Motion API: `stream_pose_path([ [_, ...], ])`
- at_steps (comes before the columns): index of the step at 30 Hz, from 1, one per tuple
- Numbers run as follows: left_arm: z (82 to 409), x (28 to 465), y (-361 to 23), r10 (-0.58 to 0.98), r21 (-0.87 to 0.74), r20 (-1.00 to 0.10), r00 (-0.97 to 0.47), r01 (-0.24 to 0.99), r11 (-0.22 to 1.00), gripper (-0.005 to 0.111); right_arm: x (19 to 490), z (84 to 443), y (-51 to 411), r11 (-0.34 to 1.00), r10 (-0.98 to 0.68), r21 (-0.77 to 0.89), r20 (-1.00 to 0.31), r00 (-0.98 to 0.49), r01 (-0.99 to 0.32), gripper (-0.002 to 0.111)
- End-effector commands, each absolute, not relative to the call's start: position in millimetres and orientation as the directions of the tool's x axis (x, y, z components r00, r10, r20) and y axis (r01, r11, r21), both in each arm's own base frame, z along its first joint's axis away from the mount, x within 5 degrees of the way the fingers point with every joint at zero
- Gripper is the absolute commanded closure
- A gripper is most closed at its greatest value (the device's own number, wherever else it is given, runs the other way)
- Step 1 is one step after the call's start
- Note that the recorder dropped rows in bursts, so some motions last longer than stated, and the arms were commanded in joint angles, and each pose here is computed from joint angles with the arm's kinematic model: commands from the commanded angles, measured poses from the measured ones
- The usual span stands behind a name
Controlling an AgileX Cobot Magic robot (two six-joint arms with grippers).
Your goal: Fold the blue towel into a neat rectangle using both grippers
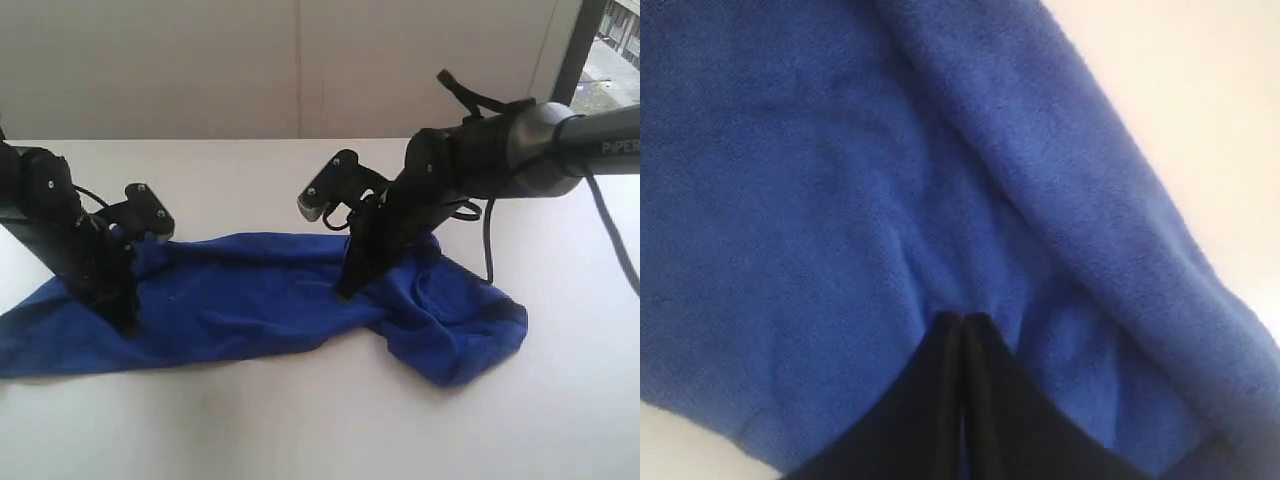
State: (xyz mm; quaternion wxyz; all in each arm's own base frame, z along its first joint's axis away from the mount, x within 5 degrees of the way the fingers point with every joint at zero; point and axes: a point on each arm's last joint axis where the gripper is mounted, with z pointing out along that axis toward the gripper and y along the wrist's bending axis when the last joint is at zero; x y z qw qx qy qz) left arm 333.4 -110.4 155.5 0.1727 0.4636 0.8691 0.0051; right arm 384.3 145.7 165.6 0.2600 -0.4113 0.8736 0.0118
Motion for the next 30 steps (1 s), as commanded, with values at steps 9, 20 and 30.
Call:
stream_pose_path([
  [9, 137.5, 319.9, -103.5, 0.863, 0.100, -0.122, -0.489, 0.859, 0.501, 0.107, 374.0, 152.8, 144.9, 0.620, -0.758, -0.112, -0.343, -0.555, -0.777, 0.108],
  [20, 137.2, 310.7, -86.6, 0.859, 0.104, 0.089, -0.504, 0.863, 0.495, 0.107, 364.5, 170.2, 142.4, 0.607, -0.769, -0.086, -0.315, -0.556, -0.790, 0.108],
  [30, 140.6, 316.1, -72.6, 0.836, 0.234, 0.191, -0.514, 0.851, 0.470, 0.107, 355.0, 184.4, 130.1, 0.620, -0.776, -0.142, -0.255, -0.577, -0.771, 0.108],
])
